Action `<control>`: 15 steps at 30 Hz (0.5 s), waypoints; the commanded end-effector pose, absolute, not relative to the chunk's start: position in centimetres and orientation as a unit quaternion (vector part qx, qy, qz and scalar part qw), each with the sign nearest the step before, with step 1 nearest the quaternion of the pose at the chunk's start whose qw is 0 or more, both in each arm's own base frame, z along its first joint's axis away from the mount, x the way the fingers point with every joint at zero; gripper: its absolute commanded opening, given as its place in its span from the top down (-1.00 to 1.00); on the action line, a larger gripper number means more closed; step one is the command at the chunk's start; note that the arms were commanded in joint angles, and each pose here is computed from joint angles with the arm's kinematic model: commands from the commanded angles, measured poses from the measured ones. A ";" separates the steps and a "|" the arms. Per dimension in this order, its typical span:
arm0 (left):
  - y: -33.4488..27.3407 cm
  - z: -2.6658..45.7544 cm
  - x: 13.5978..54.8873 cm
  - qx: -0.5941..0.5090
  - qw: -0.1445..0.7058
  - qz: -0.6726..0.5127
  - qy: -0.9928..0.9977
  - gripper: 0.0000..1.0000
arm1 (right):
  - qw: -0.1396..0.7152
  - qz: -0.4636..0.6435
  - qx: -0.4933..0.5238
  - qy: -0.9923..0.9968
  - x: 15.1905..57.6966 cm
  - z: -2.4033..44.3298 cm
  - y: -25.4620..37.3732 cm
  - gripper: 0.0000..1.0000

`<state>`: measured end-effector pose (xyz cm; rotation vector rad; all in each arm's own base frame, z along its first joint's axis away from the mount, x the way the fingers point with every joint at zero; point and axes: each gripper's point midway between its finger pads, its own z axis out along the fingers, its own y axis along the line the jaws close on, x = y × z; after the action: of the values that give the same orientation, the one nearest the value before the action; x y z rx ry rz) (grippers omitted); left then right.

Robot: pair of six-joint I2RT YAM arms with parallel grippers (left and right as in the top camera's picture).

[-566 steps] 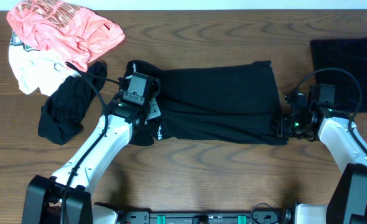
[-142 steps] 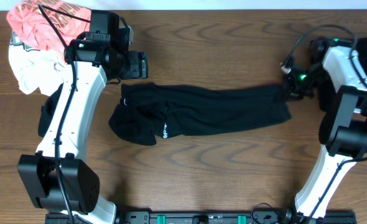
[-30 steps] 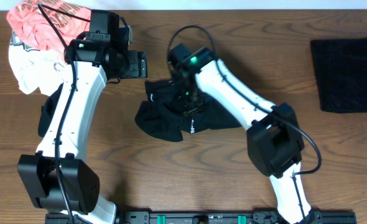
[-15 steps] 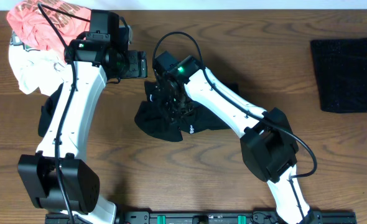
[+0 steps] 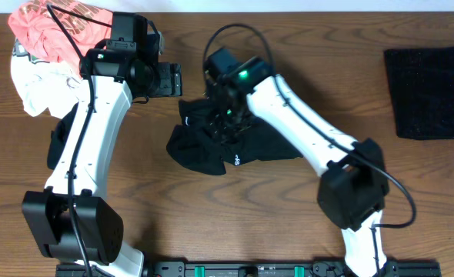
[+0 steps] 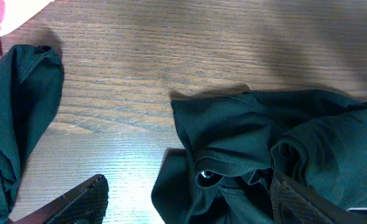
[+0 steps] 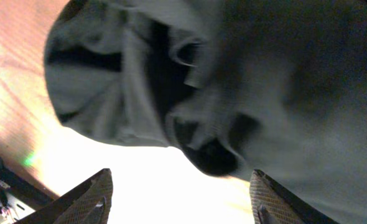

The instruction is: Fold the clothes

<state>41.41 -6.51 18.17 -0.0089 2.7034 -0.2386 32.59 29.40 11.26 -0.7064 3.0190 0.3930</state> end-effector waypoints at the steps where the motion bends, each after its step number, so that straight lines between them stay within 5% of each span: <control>1: -6.1 18.3 41.6 0.000 0.216 -0.078 0.973 -0.66 | 0.015 0.113 -0.211 0.971 33.8 11.4 27.3 -0.33; 15: -6.1 18.3 41.6 0.000 0.216 -0.078 0.973 -0.66 | -0.014 0.102 -0.217 0.971 32.7 7.5 27.2 0.18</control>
<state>41.41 -6.51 18.17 -0.0089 2.7034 -0.2386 33.56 27.37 9.21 -0.6741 3.0342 0.3496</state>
